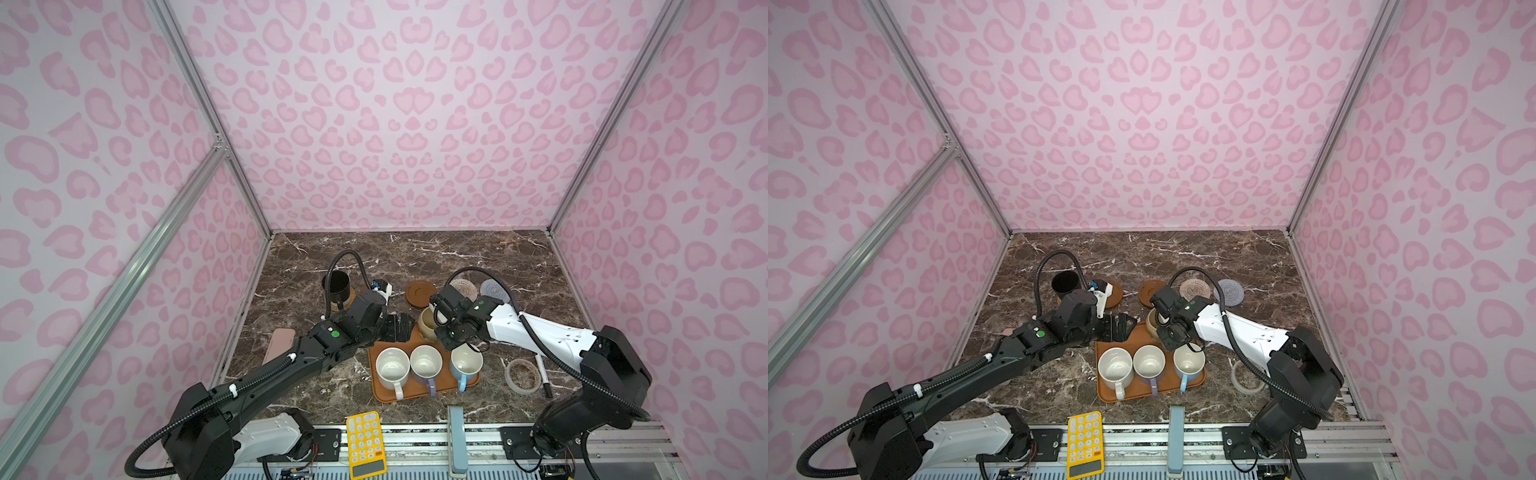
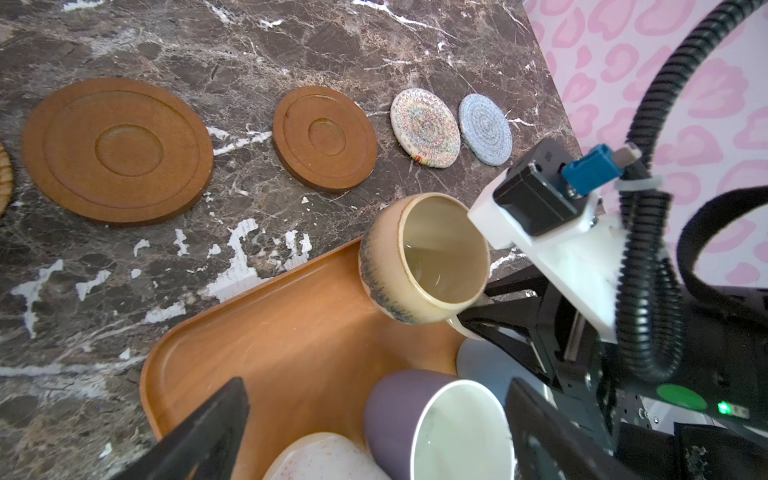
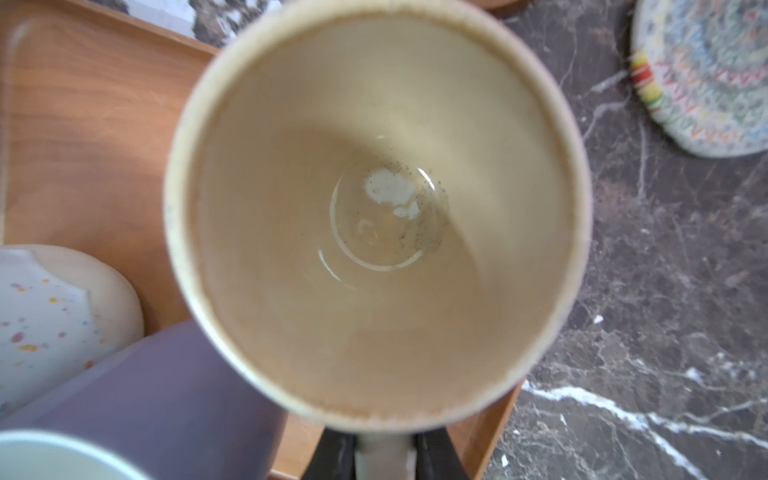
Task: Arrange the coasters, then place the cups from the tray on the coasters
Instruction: 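Lift the cream mug slightly with the right gripper, then carry the cream mug with the right gripper onto the large wooden coaster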
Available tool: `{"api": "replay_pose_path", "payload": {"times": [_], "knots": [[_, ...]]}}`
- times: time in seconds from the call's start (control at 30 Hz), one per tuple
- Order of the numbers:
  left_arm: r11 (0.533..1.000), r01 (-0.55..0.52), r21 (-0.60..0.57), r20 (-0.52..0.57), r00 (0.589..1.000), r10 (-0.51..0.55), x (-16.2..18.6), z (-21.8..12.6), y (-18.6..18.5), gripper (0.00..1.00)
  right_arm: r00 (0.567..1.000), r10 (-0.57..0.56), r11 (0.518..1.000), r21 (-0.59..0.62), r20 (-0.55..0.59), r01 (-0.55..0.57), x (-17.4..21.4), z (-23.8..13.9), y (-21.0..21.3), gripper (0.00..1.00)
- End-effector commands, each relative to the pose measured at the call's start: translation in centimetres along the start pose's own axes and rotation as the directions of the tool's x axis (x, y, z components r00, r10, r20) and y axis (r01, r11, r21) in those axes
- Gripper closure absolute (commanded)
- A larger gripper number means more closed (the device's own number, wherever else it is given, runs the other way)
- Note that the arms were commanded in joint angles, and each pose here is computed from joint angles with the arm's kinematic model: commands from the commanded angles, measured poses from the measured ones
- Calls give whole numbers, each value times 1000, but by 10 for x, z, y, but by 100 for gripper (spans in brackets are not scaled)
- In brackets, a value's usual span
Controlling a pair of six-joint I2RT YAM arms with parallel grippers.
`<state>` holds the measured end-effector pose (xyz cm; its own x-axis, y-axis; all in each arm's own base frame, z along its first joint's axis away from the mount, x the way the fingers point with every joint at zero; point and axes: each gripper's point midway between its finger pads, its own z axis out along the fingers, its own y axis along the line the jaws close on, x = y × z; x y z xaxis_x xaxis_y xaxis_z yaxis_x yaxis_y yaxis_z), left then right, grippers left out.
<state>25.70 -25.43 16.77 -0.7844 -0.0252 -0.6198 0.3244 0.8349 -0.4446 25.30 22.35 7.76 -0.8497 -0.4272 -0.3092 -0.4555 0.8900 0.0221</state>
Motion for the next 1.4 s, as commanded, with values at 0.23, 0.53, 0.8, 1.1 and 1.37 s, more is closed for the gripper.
{"api": "replay_pose_path", "payload": {"times": [0.23,0.53,0.8,1.1,1.37], "knots": [[1000,6,30,113,994,-9,-26,-7,-10,1,988,27,1000,7,150,-28,-28,-18,-3,100],[1000,19,-11,186,982,-17,-41,-21,-3,2,975,64,998,-3,215,-64,-39,-43,-1,100],[998,61,-31,221,974,-52,-54,-24,13,2,961,74,997,-26,265,-70,-63,-52,14,100],[993,103,-51,212,973,-90,-50,-16,31,2,948,70,998,-21,309,-67,-85,-52,26,100],[983,175,-48,283,947,-155,-69,-36,55,3,930,81,996,-10,359,-83,-122,-45,38,100]]}}
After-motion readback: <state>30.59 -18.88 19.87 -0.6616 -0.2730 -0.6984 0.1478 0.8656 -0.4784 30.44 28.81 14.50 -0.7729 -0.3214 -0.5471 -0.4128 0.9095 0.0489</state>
